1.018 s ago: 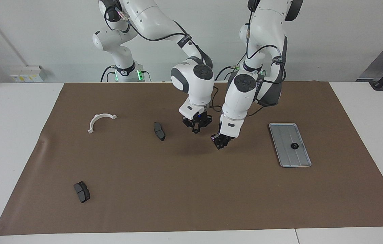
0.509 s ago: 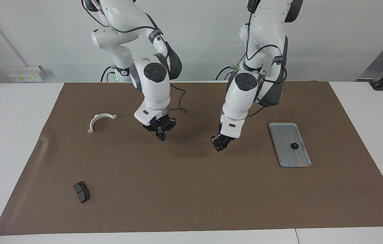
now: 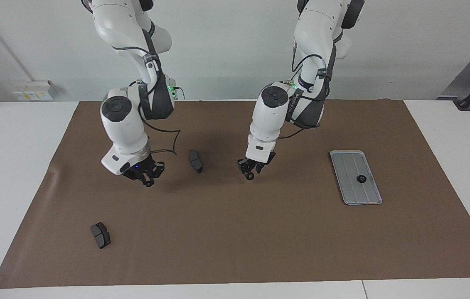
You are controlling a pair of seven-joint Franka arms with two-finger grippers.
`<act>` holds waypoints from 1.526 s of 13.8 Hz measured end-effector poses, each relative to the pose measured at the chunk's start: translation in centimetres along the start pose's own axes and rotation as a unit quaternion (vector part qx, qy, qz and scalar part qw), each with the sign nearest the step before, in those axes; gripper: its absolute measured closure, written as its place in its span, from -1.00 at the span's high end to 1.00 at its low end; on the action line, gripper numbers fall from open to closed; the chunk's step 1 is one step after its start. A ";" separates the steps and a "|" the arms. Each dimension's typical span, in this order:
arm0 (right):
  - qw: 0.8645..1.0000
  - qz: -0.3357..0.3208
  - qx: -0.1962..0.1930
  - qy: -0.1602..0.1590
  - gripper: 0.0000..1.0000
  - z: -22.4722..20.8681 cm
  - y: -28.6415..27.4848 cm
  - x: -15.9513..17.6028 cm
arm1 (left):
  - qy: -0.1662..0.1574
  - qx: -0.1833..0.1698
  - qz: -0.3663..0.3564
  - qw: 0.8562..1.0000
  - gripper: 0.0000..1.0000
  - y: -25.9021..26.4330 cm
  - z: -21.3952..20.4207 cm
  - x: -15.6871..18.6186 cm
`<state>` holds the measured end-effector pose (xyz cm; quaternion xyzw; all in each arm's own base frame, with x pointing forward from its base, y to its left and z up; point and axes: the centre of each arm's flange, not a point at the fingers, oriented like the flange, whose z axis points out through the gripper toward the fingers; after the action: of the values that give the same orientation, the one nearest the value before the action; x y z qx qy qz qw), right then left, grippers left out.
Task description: Place bearing gear from tray to pile
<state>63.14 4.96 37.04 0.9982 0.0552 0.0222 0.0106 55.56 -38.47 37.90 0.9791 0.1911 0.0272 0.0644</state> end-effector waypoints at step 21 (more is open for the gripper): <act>0.999 0.029 0.019 0.019 1.00 -2.2 -0.9 1.6 | -0.044 0.052 0.200 0.977 0.81 -33.3 1.9 19.7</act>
<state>64.51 6.10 39.24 0.9988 0.0264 0.0400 -0.0104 61.55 -0.63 32.05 0.9997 -0.0102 -0.0133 0.0151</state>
